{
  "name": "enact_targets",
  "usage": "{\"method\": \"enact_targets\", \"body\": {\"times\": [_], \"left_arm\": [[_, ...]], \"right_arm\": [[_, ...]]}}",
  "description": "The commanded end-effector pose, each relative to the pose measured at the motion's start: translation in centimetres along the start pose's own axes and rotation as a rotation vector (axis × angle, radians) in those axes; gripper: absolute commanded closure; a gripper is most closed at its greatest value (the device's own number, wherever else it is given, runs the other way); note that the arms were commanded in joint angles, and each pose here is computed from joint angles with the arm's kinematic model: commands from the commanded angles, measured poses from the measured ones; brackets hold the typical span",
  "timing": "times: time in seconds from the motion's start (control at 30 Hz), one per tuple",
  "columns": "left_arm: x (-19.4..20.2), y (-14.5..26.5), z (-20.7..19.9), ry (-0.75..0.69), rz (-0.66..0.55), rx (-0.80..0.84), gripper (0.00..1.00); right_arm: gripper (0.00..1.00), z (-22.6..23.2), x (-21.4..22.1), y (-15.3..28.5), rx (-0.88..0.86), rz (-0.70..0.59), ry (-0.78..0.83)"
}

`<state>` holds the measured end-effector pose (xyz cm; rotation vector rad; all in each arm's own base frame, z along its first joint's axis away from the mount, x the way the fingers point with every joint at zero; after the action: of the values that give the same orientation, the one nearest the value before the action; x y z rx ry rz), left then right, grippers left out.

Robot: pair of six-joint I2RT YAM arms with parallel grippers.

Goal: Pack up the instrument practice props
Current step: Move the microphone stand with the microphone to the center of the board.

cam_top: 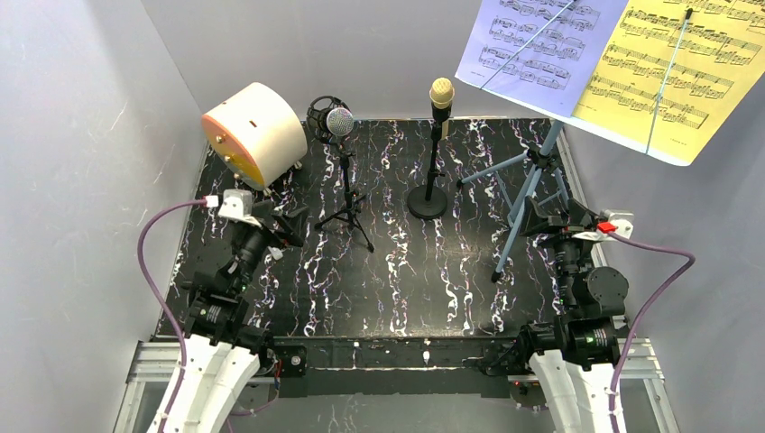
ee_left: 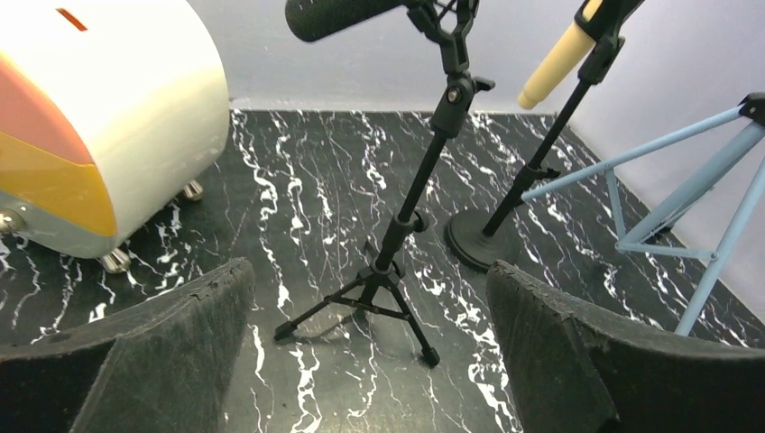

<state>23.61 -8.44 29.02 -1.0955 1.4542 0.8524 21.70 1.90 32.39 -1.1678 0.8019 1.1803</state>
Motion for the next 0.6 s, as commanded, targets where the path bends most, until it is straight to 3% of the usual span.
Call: {"method": "enact_targets", "body": {"times": [0.0, 0.23, 0.57], "left_arm": [[-0.5, -1.2, -1.4, 0.029, 0.044, 0.068, 0.02], [1.2, -3.9, -3.2, 0.127, 0.148, 0.165, 0.02], [-0.2, -9.8, -5.3, 0.302, 0.044, 0.293, 0.06]], "right_arm": [[0.01, 0.8, -0.9, -0.3, -0.034, -0.026, -0.013], [0.01, 2.8, -0.3, -0.3, -0.138, 0.030, -0.053], [0.01, 6.5, 1.3, 0.9, -0.331, 0.221, -0.113]]}}
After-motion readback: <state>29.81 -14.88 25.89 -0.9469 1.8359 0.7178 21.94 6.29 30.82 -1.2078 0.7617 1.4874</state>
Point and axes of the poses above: each gripper's point midway between its finger pads, its own y axis back along the fingers, its own z axis along the line the jaws close on, x = y × z, the point moved 1 cm from there along y, back along the fingers, and after that the axes turned 4 degrees about -y, right-handed, at the moved point
